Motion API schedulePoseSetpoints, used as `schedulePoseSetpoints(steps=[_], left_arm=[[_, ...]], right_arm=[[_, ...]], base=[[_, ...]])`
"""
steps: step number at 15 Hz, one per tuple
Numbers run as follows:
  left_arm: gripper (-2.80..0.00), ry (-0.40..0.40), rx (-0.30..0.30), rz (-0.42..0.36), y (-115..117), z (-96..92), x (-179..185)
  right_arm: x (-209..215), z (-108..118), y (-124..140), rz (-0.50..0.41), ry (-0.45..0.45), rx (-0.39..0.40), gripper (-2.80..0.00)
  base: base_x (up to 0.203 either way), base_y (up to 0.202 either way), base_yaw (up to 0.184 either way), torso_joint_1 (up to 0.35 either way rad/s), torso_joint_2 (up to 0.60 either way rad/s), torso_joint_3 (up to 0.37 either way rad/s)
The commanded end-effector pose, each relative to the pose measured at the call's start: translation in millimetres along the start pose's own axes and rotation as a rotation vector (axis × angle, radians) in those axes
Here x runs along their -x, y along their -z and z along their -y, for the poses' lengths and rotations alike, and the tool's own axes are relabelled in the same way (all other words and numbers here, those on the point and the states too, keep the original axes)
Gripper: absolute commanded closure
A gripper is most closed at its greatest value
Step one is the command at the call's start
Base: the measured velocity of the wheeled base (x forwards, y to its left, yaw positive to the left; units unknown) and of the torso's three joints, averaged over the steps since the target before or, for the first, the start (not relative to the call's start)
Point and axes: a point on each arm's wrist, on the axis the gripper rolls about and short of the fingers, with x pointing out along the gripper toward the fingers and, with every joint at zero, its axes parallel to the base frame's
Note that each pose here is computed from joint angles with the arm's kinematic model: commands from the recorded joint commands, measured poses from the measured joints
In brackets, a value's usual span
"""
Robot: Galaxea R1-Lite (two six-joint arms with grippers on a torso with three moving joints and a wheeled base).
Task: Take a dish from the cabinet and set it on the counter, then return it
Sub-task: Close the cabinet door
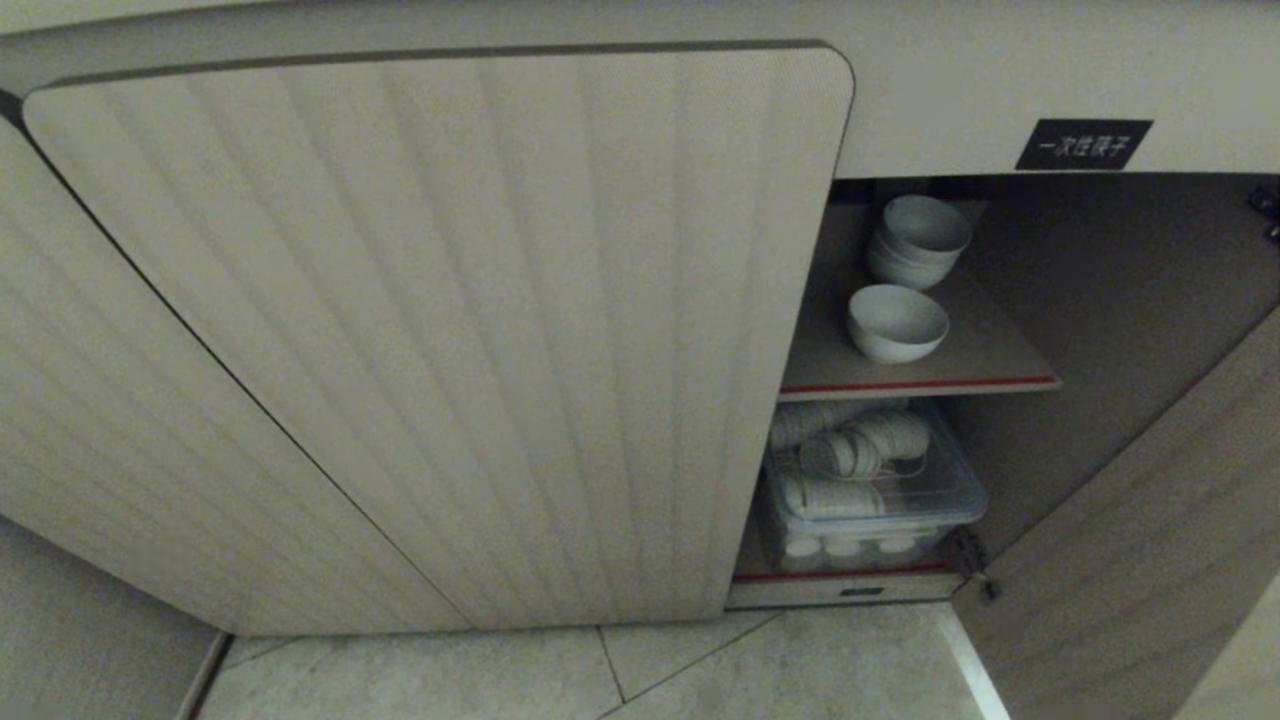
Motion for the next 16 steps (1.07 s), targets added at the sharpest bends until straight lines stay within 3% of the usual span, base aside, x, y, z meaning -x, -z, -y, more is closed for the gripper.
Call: schedulePoseSetpoints(steps=[1,10,16], left_arm=[[0.0,0.0,0.0,0.0,0.0,0.0,0.0],[0.0,-0.001,0.001,0.0,0.0,0.0,0.0],[0.0,0.0,-0.001,0.0,0.0,0.0,0.0]], right_arm=[[8.0,1.4,2.6,0.029,0.006,0.001,0.0],[32.2,3.9,29.4,-0.003,0.002,0.017,0.0],[44.1,2.4,42.8,0.036,-0.146,0.018,0.0]], base=[[0.0,0.0,0.0,0.0,0.0,0.0],[0.0,0.0,0.0,0.0,0.0,0.0],[0.0,0.0,0.0,0.0,0.0,0.0]])
